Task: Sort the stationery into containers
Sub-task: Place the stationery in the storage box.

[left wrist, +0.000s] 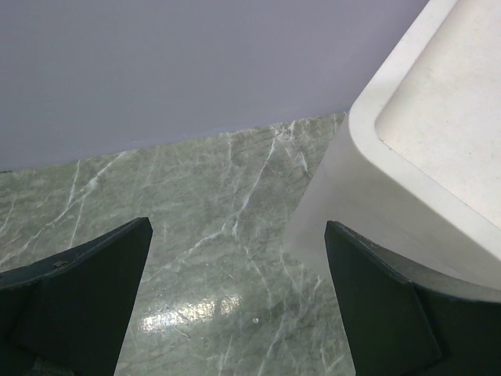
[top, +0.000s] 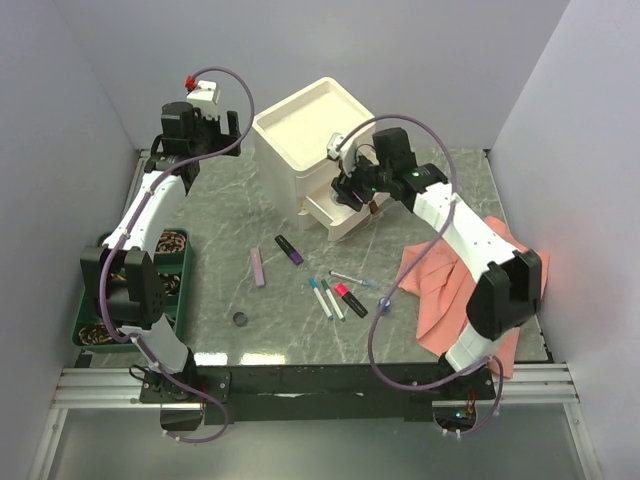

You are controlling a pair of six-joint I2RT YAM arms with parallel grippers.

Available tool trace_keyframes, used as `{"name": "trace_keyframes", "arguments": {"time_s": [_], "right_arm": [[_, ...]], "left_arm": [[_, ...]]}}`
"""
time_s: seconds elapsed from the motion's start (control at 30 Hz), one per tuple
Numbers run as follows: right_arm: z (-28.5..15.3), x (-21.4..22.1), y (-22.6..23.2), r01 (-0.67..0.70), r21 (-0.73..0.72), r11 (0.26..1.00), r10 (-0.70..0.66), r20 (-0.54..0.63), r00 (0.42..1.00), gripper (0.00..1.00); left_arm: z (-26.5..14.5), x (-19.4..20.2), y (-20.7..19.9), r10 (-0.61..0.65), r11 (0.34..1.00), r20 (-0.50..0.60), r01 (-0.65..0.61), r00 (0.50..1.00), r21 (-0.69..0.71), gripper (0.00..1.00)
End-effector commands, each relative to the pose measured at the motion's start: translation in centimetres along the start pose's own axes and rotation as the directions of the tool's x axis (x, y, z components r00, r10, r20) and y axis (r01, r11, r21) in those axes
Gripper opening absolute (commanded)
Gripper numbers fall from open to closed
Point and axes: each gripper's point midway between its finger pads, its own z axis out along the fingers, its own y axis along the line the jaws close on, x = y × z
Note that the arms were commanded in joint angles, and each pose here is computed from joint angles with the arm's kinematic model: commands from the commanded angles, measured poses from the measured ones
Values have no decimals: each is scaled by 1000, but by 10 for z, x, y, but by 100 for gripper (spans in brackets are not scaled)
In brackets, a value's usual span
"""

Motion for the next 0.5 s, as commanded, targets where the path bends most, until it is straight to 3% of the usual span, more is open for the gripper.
{"name": "trace_keyframes", "arguments": {"time_s": [0.0, 0.23, 0.47], "right_arm": [[15, 2, -26, -26, 82, 996, 27, -20, 999, 27], [38, 21, -36, -38, 93, 995, 46, -81, 996, 33], [48, 16, -47, -105, 135, 985, 114, -61, 992, 60]], "left_arm": [[-13, -34, 2, 16, 1000, 88, -15, 996, -12, 99], [-10, -32, 2, 19, 1000, 85, -18, 996, -14, 99], [-8, -27, 5, 18, 1000, 75, -16, 997, -25, 99]]}}
